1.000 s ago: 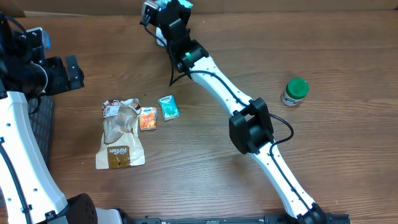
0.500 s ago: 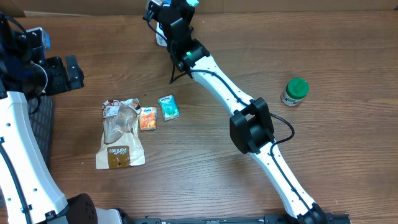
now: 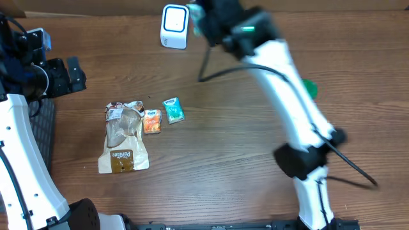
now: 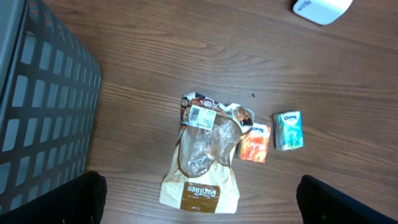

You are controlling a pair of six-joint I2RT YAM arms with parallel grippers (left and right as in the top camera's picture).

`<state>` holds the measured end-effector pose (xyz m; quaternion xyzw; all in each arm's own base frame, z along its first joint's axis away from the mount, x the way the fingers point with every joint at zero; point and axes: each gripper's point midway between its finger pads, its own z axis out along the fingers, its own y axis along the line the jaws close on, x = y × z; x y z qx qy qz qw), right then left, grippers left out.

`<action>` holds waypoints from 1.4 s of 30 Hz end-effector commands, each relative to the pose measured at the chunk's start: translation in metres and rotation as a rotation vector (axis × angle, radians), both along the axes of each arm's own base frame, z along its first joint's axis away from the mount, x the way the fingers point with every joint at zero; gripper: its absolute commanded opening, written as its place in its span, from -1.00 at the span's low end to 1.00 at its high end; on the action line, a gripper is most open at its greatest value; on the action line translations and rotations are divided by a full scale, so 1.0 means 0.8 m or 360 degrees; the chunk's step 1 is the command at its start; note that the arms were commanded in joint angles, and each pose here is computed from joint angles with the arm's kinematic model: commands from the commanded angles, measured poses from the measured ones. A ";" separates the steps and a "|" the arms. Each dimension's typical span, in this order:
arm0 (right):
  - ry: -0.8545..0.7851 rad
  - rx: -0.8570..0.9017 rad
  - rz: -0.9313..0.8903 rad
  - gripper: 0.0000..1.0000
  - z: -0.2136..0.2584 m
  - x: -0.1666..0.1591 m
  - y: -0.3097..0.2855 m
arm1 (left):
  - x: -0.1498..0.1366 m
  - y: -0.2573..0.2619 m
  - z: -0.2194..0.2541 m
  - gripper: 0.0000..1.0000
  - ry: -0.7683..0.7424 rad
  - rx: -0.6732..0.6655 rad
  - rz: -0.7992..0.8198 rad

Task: Scan the item barcode
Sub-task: 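Carry the pack right and set it down beside the jar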

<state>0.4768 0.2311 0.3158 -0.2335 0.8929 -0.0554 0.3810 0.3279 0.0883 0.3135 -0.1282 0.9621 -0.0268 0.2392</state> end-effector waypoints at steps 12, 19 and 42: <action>0.1243 0.0497 -0.0572 -0.92 -0.175 -0.076 -0.153 | 0.001 0.003 0.004 0.99 -0.0018 0.0019 -0.0022; 0.1432 0.0537 -0.0728 -0.92 -0.268 -0.087 -0.199 | 0.001 0.003 0.004 0.99 -0.0018 0.0018 -0.0022; 0.1414 0.0627 -0.0804 -0.92 -0.276 -0.079 -0.228 | 0.001 0.003 0.004 1.00 -0.0018 0.0018 -0.0022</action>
